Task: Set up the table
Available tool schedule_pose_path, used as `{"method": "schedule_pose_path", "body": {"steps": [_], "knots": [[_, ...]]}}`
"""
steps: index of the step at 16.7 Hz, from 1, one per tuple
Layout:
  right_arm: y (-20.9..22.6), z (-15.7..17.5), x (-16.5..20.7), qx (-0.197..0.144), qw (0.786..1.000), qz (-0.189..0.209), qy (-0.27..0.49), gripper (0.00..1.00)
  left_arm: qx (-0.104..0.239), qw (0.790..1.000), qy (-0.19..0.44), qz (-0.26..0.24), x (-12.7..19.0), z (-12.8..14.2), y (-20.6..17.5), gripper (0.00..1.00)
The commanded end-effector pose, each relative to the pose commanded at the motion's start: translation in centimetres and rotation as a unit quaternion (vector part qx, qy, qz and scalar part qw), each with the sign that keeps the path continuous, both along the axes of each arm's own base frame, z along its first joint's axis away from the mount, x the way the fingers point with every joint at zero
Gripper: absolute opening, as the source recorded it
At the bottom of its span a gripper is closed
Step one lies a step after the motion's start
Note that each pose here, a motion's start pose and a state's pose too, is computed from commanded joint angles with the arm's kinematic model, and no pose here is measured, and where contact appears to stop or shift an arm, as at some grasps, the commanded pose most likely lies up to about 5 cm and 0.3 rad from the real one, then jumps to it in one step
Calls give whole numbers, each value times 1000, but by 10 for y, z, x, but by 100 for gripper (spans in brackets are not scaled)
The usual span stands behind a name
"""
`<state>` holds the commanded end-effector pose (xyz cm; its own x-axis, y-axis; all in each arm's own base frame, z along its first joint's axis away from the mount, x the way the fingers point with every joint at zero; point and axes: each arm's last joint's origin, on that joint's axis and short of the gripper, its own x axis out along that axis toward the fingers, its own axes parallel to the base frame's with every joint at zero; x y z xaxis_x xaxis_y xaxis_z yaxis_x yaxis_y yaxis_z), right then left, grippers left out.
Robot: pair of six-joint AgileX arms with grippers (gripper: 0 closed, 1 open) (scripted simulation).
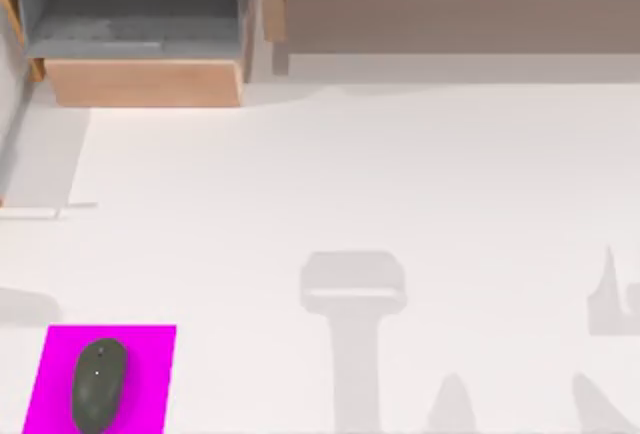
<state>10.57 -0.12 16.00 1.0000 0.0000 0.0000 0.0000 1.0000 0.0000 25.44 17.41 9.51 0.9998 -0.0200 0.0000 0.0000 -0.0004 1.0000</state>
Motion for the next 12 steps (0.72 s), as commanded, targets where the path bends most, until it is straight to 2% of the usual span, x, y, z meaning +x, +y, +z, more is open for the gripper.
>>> {"method": "schedule_pose_path", "body": {"steps": [7, 12], "knots": [[0, 0, 0, 0, 1000, 0, 0, 100, -8, 1000, 9, 1, 0, -4, 0, 0], [0, 0, 0, 0, 1000, 0, 0, 100, -8, 1000, 9, 0, 34, -4, 1, 0]]}}
